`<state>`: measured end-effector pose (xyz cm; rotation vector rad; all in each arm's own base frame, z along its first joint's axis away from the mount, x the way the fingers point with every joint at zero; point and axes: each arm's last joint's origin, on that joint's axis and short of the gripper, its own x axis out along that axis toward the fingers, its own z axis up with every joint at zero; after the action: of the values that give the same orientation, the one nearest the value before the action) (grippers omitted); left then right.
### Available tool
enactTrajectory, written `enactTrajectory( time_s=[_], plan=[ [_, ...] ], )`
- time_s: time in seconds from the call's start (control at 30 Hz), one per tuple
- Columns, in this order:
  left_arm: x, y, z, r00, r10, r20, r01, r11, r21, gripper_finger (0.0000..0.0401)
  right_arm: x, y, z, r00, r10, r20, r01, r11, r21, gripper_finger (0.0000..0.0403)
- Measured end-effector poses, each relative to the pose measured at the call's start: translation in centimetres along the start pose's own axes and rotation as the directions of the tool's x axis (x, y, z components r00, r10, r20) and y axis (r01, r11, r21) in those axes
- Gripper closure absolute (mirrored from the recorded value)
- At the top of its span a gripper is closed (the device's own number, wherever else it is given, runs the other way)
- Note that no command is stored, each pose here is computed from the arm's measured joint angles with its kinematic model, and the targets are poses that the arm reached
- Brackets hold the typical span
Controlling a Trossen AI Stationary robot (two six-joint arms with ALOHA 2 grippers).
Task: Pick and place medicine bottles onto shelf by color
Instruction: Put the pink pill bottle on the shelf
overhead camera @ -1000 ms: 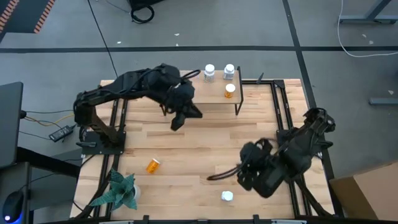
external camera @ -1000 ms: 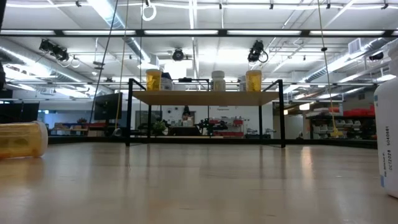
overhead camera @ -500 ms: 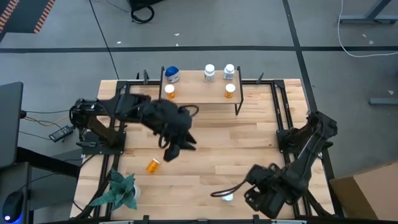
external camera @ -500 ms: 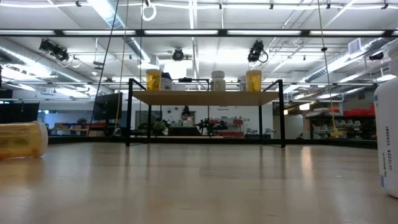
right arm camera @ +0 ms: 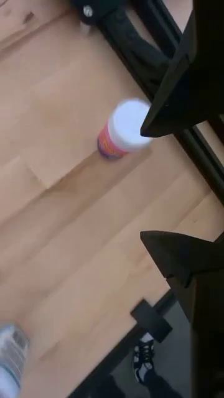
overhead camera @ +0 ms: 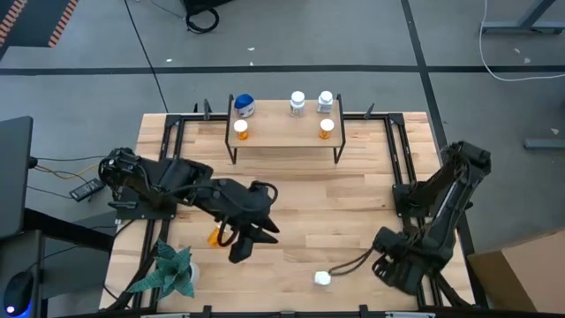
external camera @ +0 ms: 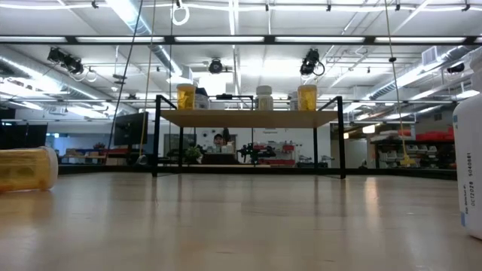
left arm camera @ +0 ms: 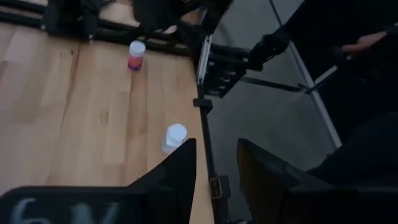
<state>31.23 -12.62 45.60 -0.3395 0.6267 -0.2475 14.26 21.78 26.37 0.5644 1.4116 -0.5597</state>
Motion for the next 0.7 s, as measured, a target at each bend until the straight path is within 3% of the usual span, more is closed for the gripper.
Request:
enactTrajectory(
  time_s=[0.13,0.3,0.7],
  plan=[
    [0.4,0.0,0.0,1.0,0.004,0.006,-0.004,1.0,0.0,0.0277,0.4,-2.6,0.4,0.998,0.059,-0.017,-0.059,0.998,0.015,0.0137],
    [0.6,0.0,0.1,1.0,0.004,0.01,-0.003,1.0,-0.002,0.0271,1.8,-4.9,0.4,0.992,0.004,-0.123,-0.005,1.0,-0.008,0.0137],
    [0.8,0.0,0.1,1.0,0.011,0.012,-0.011,1.0,0.001,0.0275,3.5,-5.4,0.4,0.994,-0.014,-0.111,0.022,0.997,0.07,0.0106]
  ],
)
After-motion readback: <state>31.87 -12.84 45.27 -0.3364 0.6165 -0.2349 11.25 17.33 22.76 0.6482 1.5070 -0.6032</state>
